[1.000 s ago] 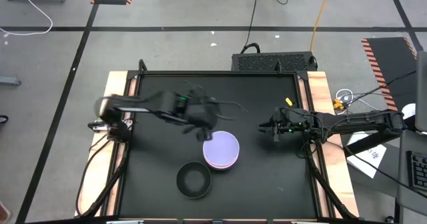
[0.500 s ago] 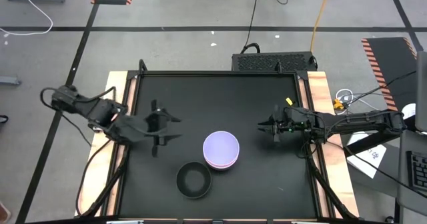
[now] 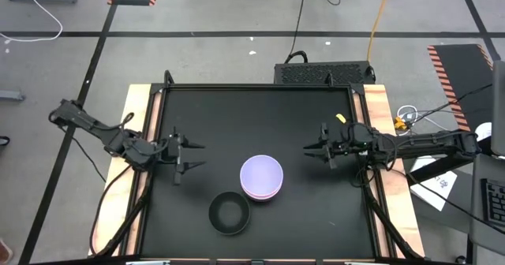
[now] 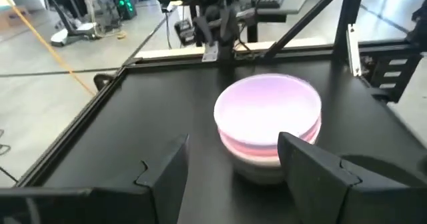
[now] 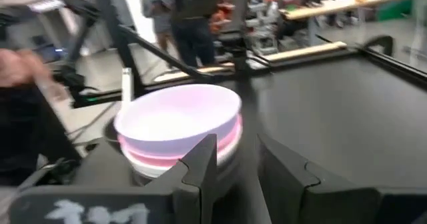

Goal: Nest bowls inside each other
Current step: Stack the black bowl on top of the purple bowl

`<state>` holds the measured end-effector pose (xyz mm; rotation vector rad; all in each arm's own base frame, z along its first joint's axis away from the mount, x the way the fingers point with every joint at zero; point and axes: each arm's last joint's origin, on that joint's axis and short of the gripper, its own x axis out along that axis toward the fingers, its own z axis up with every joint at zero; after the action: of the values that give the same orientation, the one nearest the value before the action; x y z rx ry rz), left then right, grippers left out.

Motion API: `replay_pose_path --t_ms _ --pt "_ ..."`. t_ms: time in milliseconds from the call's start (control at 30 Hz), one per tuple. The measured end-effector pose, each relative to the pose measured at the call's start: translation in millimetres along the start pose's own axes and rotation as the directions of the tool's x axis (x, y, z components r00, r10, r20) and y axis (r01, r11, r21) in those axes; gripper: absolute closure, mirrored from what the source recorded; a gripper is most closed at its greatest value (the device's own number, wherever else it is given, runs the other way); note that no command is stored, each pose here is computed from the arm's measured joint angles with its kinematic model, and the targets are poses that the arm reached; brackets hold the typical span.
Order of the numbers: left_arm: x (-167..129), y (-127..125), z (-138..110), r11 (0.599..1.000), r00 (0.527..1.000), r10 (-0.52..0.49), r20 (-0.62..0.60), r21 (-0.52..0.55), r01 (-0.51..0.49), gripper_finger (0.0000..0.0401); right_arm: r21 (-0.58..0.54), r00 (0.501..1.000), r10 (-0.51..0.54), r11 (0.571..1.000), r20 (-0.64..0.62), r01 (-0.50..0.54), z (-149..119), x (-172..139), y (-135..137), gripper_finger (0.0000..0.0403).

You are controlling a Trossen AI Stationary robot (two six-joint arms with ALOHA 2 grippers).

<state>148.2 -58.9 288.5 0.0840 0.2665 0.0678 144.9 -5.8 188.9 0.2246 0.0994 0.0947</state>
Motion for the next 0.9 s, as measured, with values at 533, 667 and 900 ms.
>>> replay_pose_path --t_ms 533,667,900 --pt "-12 21 -51 0.995 0.995 0.101 0.026 -0.001 -0.101 0.0169 -0.175 0.985 -0.010 0.984 -0.174 -0.020 98 47 25 0.0307" --pt "-13 22 -52 0.995 0.995 0.100 0.018 0.015 -0.101 0.0169 -0.261 0.963 -0.004 0.963 -0.268 -0.069 112 70 46 0.0307" --pt "-13 22 -53 0.996 0.996 0.086 0.011 0.015 -0.087 0.0169 -0.212 0.908 0.118 0.953 -0.402 -0.218 116 98 90 0.0307"
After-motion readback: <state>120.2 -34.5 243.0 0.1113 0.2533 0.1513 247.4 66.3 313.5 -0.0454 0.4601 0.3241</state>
